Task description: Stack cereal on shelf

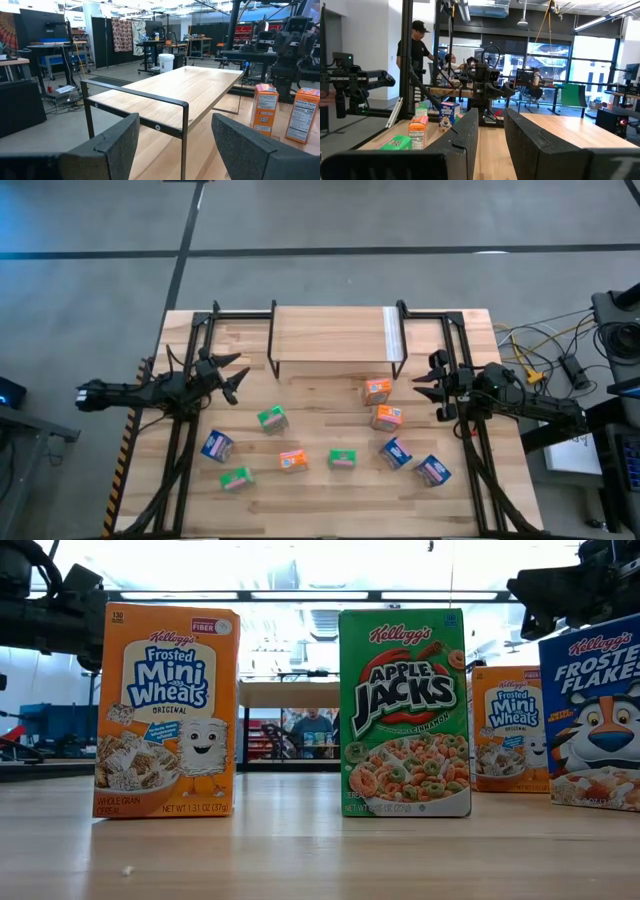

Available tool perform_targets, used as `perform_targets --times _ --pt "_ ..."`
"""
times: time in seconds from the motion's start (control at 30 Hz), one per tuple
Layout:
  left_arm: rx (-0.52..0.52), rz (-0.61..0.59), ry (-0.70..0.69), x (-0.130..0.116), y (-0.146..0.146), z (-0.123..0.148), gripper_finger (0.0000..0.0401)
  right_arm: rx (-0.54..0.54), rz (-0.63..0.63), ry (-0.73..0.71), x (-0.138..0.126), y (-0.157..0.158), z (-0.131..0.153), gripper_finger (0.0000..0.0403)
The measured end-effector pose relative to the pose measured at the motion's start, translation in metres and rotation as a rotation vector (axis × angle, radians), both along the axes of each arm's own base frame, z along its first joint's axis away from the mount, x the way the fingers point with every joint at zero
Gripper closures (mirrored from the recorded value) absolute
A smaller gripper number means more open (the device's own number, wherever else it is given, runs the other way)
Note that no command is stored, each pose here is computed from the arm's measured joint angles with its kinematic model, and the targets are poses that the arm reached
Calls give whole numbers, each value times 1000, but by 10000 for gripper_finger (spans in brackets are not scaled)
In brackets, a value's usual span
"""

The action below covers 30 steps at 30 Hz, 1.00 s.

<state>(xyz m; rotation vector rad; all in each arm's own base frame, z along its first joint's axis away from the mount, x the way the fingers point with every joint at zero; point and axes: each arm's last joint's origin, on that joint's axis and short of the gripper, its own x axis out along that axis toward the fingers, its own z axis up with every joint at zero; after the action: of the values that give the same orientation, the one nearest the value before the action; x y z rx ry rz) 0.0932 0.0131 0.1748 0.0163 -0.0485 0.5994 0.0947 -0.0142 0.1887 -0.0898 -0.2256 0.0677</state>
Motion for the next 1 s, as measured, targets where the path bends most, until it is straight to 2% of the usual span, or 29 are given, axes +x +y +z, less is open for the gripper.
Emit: perform_targets --times 0.1,0.2,0.33,0.53,0.67,0.83,1.0 --pt "0 0 0 0 0 0 168 1 1 -6 0 0 1 319" --pt "-22 -3 -22 0 0 1 168 68 18 -20 -1 0 2 319" --pt "-238 -72 -229 0 -1 7 168 142 45 -76 -2 1 9 319" --pt "-380 -119 -469 -3 -1 20 168 141 59 -168 -6 1 17 319" --pt "-367 -130 -526 -5 -1 26 168 151 -26 -225 -7 -1 21 319" --pt "-364 -133 -536 -5 -1 27 168 221 -163 -243 -7 -5 21 319" --pt "-350 -80 -527 -5 0 27 168 316 -202 -259 -8 -7 20 319"
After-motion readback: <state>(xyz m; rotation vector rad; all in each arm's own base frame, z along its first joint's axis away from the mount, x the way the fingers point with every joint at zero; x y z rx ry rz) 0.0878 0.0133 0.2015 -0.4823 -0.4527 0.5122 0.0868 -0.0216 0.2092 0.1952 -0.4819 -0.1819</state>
